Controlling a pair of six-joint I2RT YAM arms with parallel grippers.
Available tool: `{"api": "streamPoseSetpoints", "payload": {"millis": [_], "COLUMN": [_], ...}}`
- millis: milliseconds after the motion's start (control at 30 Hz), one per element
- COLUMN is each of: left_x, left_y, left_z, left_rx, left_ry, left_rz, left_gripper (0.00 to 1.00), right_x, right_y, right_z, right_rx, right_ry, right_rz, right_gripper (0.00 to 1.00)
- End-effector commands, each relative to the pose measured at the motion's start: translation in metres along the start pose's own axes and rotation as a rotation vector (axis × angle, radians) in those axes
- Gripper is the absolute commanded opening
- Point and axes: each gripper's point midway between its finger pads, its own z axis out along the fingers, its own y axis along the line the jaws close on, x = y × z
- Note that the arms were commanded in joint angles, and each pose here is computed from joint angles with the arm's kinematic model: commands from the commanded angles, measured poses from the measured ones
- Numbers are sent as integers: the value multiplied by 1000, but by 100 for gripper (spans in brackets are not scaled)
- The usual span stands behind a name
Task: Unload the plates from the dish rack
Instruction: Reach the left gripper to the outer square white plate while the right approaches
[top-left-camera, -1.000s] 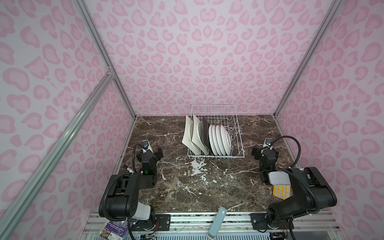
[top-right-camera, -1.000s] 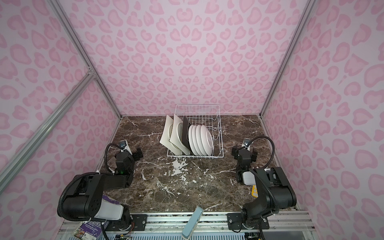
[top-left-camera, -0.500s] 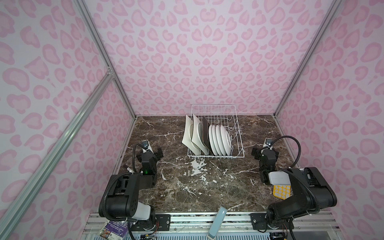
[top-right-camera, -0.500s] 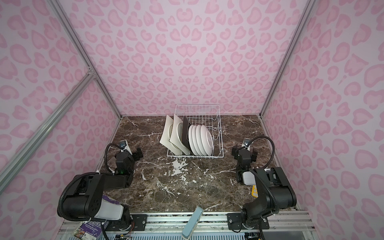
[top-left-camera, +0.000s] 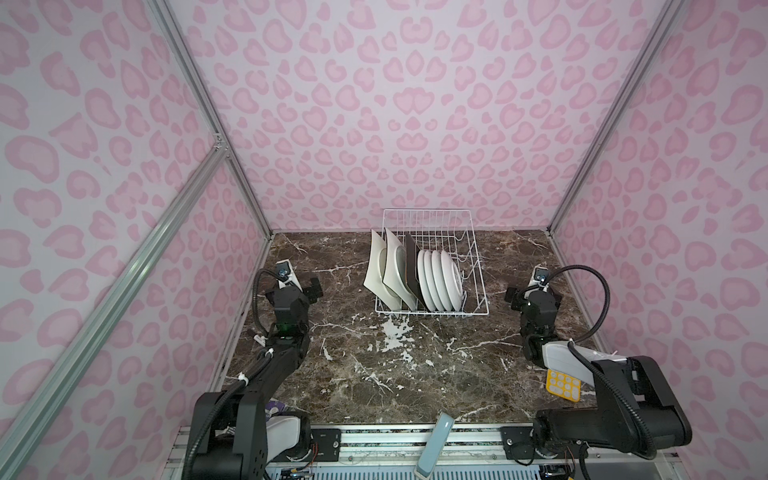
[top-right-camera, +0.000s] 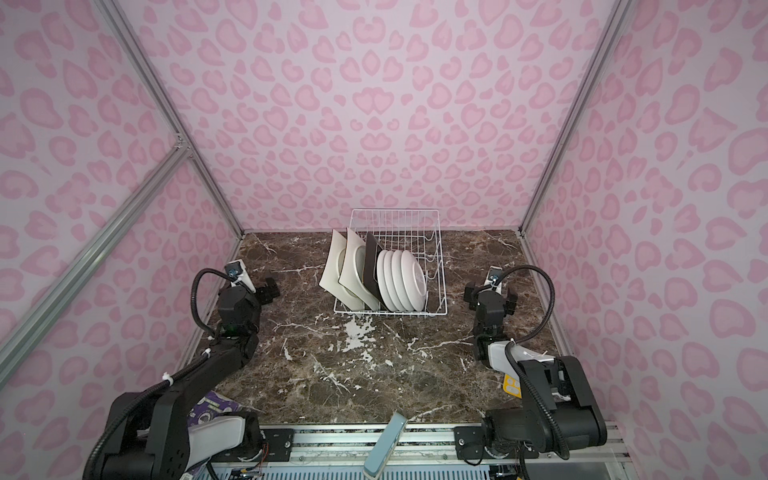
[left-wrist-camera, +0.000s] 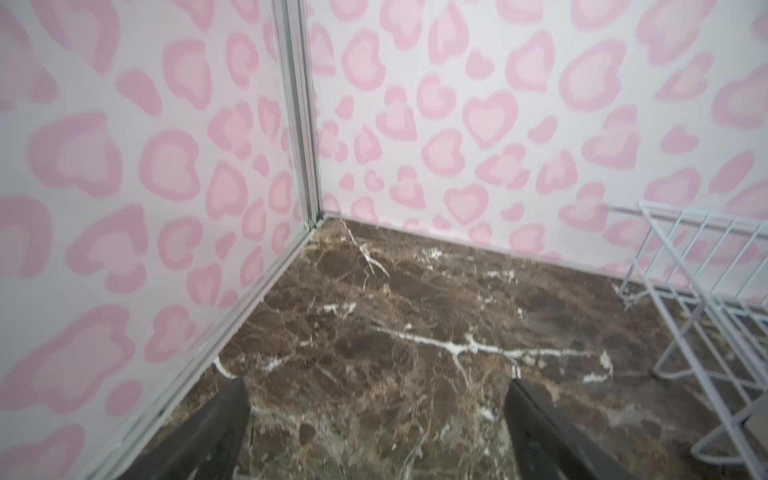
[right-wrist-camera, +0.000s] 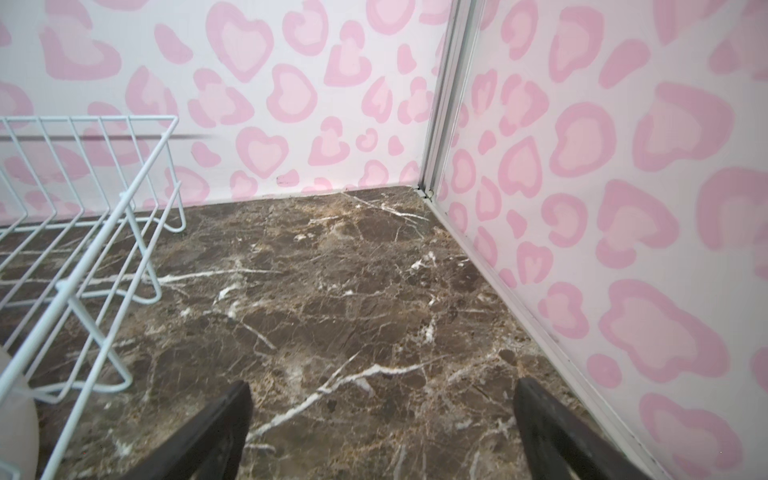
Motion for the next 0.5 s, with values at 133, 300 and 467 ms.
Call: {"api": "streamPoseSetpoints", "payload": {"millis": [133,300,467], "left_x": [-85,-117,-122], "left_y": [-47,-78,-102], "left_z": [-12,-23,-33], "left_rx": [240,405,530], "left_ry": [28,90,224], "left_rz": [8,-57,-97], "left_gripper": [97,97,99], "right_x": [-31,-57,-88], "right_y": [-12,1,19], "right_z": [-14,-30,-59], "right_rx": [38,-76,-250], "right_ry": [-13,20,15], "right_rz": [118,113,116], "right_gripper": [100,100,100]}}
